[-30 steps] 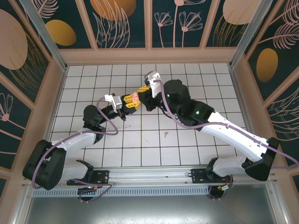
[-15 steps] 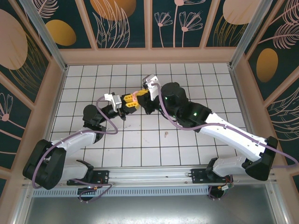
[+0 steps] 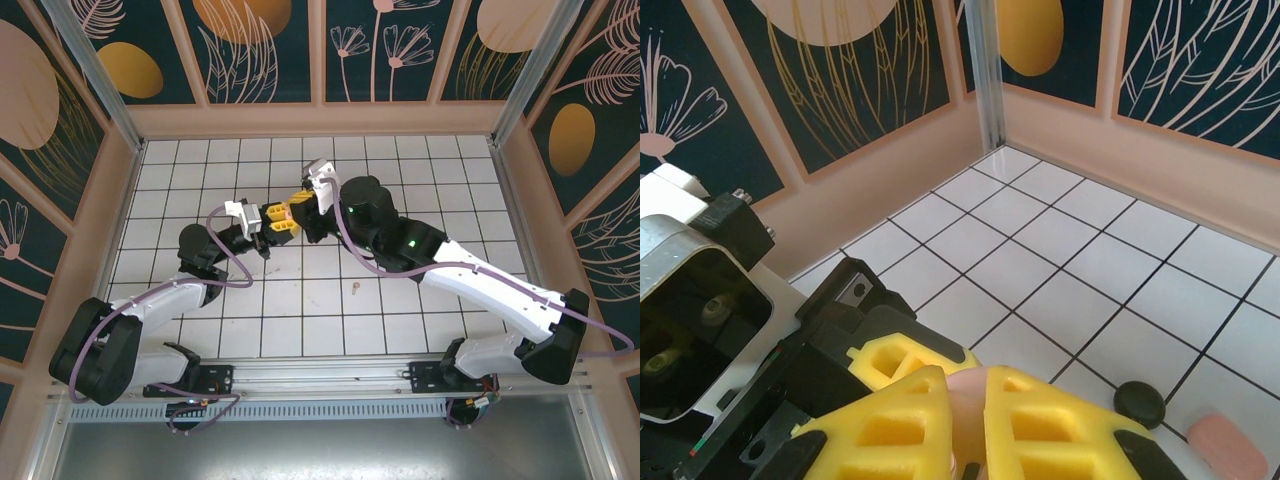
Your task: Insert wireless bluetooth earbuds into charging case
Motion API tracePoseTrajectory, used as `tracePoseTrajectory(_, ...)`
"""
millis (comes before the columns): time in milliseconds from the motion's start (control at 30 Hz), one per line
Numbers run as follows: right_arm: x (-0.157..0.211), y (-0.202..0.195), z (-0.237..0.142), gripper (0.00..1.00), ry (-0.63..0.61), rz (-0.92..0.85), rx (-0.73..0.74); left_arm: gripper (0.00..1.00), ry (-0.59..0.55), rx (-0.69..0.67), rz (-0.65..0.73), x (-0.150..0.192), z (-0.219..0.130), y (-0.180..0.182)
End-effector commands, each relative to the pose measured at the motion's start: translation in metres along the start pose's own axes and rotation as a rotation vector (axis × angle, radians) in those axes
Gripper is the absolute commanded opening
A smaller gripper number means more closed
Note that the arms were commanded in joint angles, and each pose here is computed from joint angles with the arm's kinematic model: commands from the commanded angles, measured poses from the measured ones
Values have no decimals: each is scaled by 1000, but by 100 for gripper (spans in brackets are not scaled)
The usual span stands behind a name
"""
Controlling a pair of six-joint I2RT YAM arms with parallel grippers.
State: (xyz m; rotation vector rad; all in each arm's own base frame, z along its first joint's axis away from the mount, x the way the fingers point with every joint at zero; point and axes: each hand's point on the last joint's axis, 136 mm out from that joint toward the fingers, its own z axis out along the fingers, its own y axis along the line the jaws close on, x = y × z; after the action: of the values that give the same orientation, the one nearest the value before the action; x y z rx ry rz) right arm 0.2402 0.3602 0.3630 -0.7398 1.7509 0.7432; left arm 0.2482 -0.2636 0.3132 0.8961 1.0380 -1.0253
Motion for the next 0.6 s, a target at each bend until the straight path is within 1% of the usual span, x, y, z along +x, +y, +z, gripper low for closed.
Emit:
tracePoseTrajectory(0,3,-1,6,12,0,-3,16,0,-52,44,42,-21,5,-7)
tracePoseTrajectory(267,14,-12,4,11,18,-24,78,0,-54,46,49,-23,5,-8)
tracePoseTrajectory(567,15,-14,-1,11,21,-38,86,0,-49,49,49,-24,7,-7)
